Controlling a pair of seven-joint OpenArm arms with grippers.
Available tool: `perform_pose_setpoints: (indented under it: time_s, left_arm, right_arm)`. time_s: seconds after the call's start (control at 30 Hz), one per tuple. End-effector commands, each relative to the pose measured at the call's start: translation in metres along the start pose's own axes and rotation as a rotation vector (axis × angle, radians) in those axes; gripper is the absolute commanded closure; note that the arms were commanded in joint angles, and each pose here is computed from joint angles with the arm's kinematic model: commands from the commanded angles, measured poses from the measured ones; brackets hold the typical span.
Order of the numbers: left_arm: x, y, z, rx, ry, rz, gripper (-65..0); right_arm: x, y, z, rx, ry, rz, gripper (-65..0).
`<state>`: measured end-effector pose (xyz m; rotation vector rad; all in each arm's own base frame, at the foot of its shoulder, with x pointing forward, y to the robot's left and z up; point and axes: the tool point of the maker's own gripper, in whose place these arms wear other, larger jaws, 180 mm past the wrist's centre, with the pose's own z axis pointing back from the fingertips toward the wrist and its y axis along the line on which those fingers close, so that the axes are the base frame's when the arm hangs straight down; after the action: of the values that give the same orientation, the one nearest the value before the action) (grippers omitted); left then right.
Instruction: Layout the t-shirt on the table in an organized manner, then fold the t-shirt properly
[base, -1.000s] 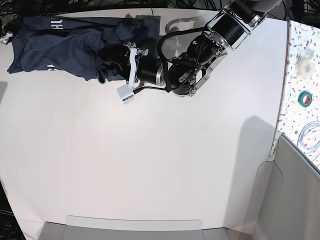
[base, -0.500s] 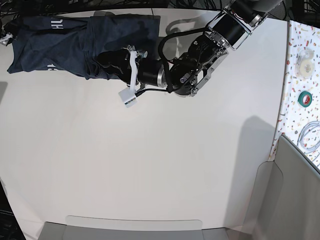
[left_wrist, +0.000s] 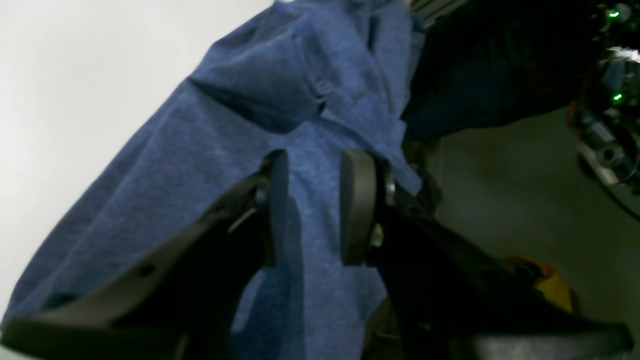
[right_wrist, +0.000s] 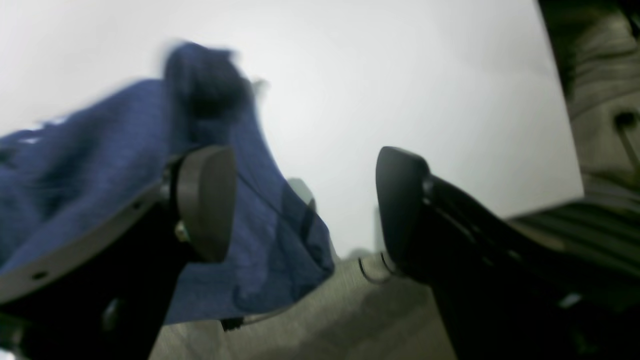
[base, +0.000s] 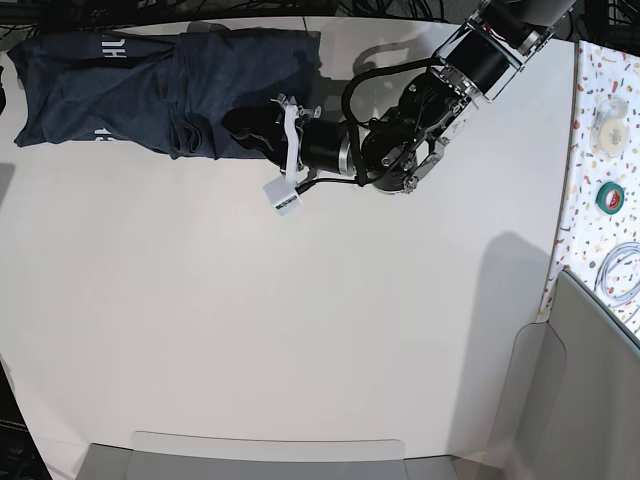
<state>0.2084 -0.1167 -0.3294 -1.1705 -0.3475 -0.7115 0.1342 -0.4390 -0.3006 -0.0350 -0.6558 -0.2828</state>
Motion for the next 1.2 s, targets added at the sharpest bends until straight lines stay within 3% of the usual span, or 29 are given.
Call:
perform_pose_setpoints:
  time_s: [0.0,0.13,0.37,1.17]
  left_arm:
    - [0.014,-0.006,0.004,-0.021,-0.042,-0.022,-17.8]
    - [0.014,-0.006,0.004,-0.019,-0.042,-0.021,-17.8]
    - [0.014,-0.005,0.005,-0.017,-0.042,-0.020,-17.8]
    - [0.014,0.004,0.004,-0.002,-0.057,0.008,-17.8]
  right_arm:
    - [0.015,-0.001,0.005,0.008,-0.043,0.022,-43.6]
    - [0.001,0.000,-0.015,0.070,-0.012,-0.065,-43.6]
    - [-0.027,0.005,-0.060,0.184,0.125,-0.190,-43.6]
    - [-0.030,0.019,-0.066,0.229,0.106,-0.220,-43.6]
